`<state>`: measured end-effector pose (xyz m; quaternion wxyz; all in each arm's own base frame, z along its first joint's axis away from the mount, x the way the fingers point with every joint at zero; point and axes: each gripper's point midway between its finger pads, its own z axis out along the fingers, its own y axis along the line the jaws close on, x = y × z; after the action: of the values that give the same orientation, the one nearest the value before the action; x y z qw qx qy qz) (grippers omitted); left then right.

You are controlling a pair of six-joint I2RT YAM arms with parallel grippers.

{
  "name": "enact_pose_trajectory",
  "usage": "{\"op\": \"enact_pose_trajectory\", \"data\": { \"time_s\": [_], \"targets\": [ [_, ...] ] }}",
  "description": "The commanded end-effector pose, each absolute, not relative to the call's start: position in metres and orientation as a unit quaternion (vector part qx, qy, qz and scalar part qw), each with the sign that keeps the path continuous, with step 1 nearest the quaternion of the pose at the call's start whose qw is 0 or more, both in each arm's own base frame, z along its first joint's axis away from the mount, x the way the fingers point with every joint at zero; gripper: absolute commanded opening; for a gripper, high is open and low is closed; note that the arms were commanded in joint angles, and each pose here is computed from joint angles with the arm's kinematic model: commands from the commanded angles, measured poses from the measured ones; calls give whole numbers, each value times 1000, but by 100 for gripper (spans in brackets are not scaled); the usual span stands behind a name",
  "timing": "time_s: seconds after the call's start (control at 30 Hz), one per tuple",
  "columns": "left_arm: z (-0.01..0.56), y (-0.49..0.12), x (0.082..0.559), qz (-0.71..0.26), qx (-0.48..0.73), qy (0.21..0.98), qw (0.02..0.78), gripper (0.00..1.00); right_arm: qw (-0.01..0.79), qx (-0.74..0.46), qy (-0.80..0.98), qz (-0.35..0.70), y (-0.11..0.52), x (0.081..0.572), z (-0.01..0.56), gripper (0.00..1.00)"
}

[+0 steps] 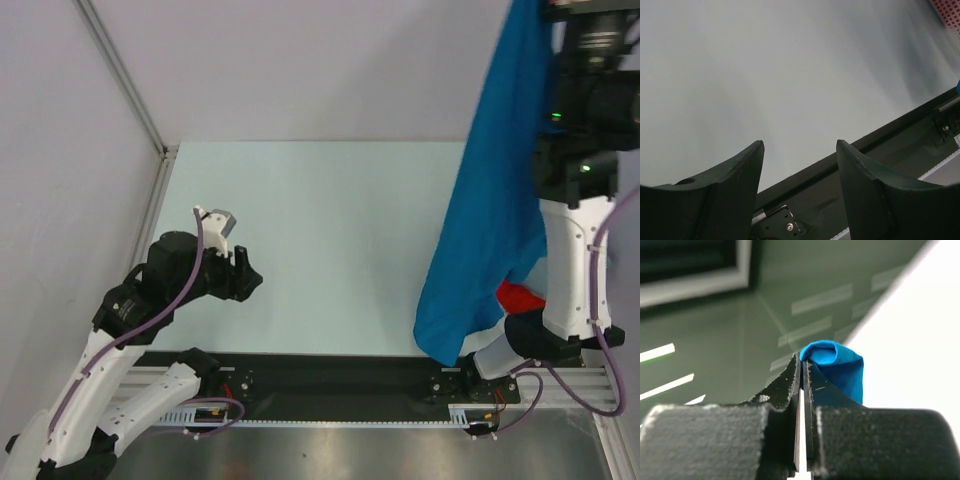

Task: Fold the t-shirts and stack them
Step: Move the tshirt to the center of the board

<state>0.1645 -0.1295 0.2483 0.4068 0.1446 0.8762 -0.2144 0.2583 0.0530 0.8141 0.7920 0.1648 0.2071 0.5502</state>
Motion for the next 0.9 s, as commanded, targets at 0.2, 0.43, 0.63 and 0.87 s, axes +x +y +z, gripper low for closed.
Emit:
{"op": "enact_pose_trajectory", "data": {
  "time_s": [0.2,0.43,0.63,0.87],
  "targets": [
    [292,-103,174,-170,102,855,480,73,649,190,464,572,239,364,638,0],
    [307,-88,168,-157,75,847,503,82,391,100,740,539,376,376,435,63],
    [312,-115,183,-189,98,849,484,96,257,13,918,302,308,333,265,91],
    [278,-194,225,-277,131,875,375,70,165,134,935,285,179,272,168,54]
  ]
}}
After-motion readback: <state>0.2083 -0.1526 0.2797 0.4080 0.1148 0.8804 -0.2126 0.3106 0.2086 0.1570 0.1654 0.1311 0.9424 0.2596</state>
